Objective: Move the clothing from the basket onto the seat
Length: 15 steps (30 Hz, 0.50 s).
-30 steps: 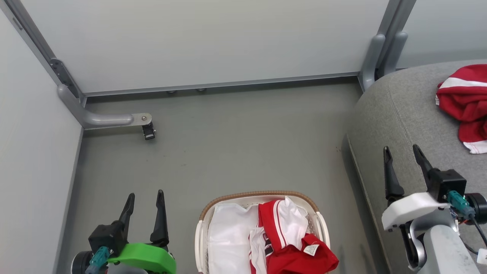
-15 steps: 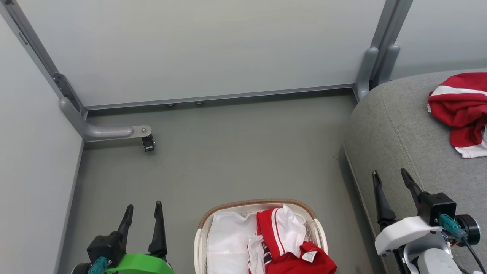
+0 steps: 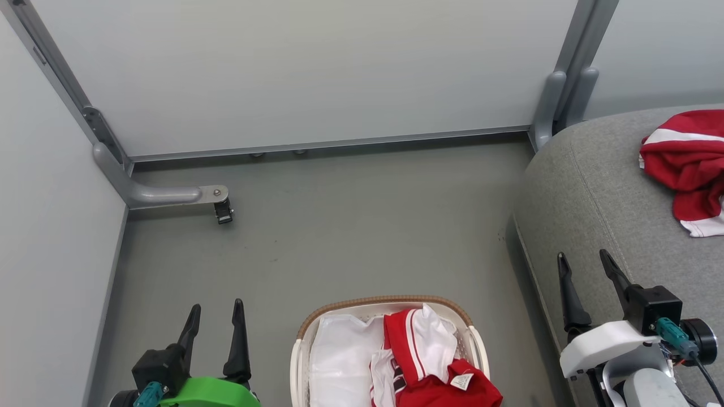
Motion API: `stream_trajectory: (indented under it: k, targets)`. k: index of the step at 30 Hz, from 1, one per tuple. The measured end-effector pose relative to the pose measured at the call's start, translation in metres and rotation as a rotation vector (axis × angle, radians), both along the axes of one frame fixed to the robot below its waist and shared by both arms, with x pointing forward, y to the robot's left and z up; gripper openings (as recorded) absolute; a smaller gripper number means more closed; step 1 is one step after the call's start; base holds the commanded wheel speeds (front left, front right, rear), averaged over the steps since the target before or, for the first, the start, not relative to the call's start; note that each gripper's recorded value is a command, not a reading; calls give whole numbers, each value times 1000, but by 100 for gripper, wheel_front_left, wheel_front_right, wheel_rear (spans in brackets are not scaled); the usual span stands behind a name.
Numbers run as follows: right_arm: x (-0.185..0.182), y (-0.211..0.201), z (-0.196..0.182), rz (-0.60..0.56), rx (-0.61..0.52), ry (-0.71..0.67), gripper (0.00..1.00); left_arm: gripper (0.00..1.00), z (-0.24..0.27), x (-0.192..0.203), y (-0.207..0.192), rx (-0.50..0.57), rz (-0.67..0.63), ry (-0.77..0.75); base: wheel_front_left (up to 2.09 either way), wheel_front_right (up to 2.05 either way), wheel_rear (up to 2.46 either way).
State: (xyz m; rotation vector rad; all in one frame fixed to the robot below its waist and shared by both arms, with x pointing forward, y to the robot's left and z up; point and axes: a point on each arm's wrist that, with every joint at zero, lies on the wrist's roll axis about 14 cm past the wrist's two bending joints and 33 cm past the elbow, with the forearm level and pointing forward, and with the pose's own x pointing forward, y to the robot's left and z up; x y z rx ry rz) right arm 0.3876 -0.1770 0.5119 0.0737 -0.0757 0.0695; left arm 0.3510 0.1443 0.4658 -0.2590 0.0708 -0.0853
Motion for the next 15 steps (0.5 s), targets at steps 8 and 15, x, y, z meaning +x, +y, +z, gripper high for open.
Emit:
stream_trajectory:
  k: [8,15]
  targets:
    - [0,1,0,4,0,0,100,100,0,0,-1,0,-2,1,0,0,0]
    - [1,1,-3,2,0,8,100,100,-3,1,-1,0,-4,9,0,0,0]
